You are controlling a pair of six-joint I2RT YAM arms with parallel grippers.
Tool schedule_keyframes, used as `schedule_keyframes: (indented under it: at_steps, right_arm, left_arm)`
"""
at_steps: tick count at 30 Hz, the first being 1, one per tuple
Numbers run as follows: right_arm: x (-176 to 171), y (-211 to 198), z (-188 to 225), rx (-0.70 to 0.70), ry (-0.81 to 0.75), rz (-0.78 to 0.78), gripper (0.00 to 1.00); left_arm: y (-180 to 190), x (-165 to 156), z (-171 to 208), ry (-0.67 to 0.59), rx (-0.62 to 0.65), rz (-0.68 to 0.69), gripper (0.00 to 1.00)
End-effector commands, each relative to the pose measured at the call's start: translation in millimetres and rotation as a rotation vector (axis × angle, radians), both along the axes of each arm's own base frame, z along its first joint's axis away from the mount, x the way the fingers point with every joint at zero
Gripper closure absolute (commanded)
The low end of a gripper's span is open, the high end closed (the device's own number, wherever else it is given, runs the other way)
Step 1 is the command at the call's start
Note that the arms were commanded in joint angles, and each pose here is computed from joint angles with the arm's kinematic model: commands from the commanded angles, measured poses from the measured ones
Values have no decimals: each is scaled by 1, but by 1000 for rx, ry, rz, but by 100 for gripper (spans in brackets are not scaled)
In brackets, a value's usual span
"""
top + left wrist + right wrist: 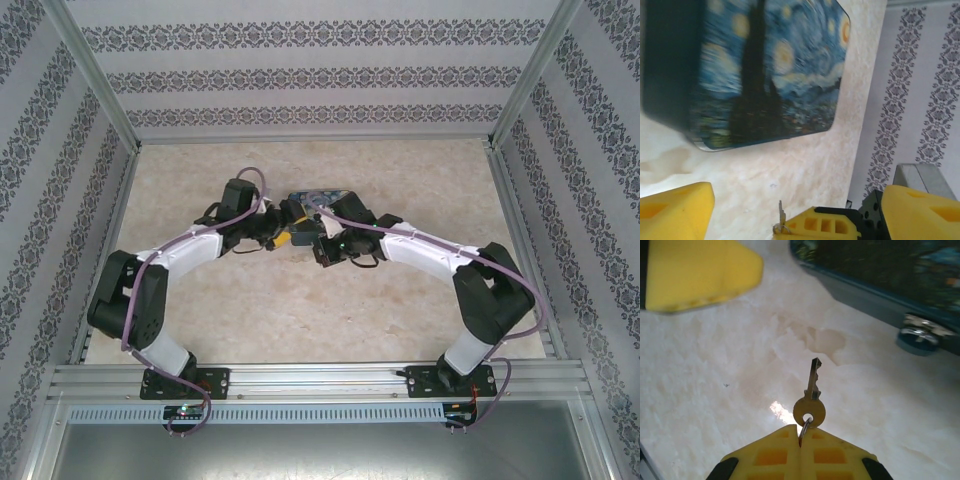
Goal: Unlock a padlock with a key
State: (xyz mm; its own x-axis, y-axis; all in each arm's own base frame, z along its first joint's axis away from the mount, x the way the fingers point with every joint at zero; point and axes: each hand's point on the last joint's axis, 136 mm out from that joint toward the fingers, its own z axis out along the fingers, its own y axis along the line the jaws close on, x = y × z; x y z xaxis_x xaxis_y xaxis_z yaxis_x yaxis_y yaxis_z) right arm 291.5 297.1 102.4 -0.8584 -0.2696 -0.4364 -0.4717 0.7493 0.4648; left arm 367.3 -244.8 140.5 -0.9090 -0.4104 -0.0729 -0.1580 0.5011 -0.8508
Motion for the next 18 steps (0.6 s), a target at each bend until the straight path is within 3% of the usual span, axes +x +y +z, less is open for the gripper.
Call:
schedule_keyframes:
  at_steps: [1,12,18]
  right_arm:
    - [-1,-2,18,89,-4,-9,100]
    - [3,-38,33,257,25,-79,100]
    - [3,-41,38,288,28,-79,100]
  left_arm:
    - [-26,9,16,-38,-49,-23,19]
    - [-63,5,8,-34,-72,-78,37]
    - [-76,6,11,-40,-80,-97,39]
